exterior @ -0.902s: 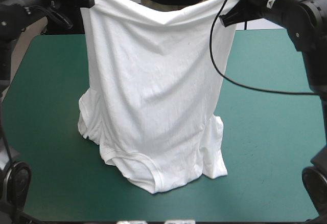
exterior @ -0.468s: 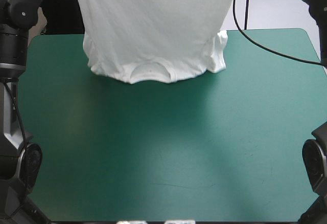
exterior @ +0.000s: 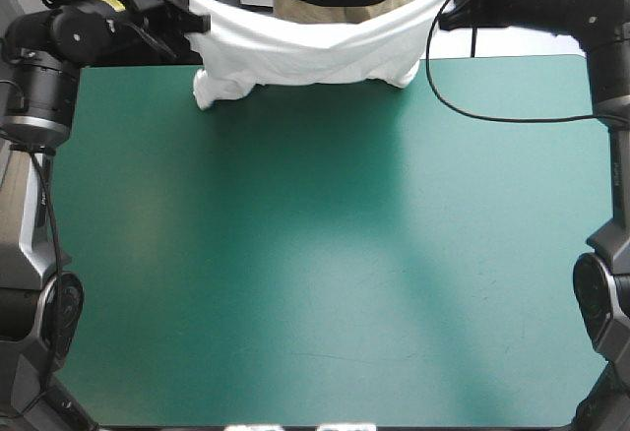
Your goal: Fold the cloth
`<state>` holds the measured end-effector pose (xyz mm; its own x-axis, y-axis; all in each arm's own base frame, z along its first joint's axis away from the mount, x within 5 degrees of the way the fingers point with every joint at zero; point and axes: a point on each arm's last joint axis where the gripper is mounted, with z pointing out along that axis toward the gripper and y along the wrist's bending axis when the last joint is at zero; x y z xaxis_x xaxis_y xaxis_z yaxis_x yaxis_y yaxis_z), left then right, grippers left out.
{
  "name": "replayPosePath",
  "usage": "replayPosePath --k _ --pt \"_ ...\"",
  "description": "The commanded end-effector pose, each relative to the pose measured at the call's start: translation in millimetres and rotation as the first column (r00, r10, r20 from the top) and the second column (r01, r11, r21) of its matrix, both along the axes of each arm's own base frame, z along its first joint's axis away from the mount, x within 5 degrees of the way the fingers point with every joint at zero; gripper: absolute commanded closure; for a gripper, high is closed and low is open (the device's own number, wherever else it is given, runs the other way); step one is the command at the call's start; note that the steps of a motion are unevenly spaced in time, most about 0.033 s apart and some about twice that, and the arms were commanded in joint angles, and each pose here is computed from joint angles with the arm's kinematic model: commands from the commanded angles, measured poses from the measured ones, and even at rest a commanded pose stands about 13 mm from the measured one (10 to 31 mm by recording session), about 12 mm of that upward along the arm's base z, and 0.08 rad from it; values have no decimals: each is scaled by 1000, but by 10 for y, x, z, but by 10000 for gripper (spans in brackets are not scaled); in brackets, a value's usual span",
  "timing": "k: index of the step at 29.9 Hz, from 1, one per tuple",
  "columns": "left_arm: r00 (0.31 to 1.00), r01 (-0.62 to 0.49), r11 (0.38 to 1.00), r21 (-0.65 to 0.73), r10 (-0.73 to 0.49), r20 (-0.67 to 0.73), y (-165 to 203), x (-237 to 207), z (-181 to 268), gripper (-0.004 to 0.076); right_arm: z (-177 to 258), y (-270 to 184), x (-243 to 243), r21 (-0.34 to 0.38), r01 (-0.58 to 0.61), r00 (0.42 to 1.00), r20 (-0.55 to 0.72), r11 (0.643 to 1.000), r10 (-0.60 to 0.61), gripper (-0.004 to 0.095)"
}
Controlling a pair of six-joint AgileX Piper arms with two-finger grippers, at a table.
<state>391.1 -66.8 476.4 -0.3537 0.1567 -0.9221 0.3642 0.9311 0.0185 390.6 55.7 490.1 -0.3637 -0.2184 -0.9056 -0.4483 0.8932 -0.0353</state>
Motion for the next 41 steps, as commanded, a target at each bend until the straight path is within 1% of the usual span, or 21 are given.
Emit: replayPosePath --k 1,3,6,11,15,18,19,23,25,30,33,35,37,41 --pt "990 -26 1000 -12 24 -138 5 -76 -269 741 -163 -30 -66 -8 -11 996 -84 1000 10 925" --pt "973 -26 1000 0 25 -227 3 -71 -542 741 -352 -26 -78 -26 -30 985 -173 999 25 925" --pt "946 -25 1000 13 28 -322 10 -135 -830 741 -619 -24 -122 -40 -51 955 -293 998 37 925" --pt "890 4 998 64 26 -455 49 -412 -1226 741 -1123 -24 -281 -54 -86 876 -480 995 50 925" --pt "854 24 996 85 24 -519 88 -720 -1415 741 -1438 -47 -532 -63 -94 814 -580 994 40 924" --pt "828 52 993 110 19 -561 121 -951 -1485 741 -1635 -57 -813 -71 -110 769 -638 991 39 924" --pt "815 63 989 132 25 -580 142 -1032 -1506 741 -1693 -59 -920 -88 -122 755 -655 989 35 924" --pt "742 103 974 203 60 -668 225 -1327 -1589 741 -1870 -59 -1297 -160 -116 713 -701 980 -30 923" --pt "716 100 973 209 75 -694 247 -1443 -1651 741 -1930 -43 -1472 -183 -118 697 -715 976 -50 923" --pt "686 93 979 179 68 -724 258 -1711 -1782 741 -2056 23 -1807 -172 -129 667 -744 977 -43 923" --pt "645 102 982 160 57 -762 261 -1883 -1899 741 -2166 40 -1948 -173 -135 642 -765 976 -47 923" --pt "632 103 983 152 53 -773 267 -1988 -1965 741 -2244 58 -2014 -173 -143 627 -777 974 -46 923" --pt "623 98 984 147 54 -780 273 -2069 -2034 741 -2311 82 -2031 -173 -136 628 -776 976 -50 923" --pt "591 85 985 147 69 -804 289 -2174 -2235 741 -2393 109 -2024 -171 -113 650 -758 979 -58 923"
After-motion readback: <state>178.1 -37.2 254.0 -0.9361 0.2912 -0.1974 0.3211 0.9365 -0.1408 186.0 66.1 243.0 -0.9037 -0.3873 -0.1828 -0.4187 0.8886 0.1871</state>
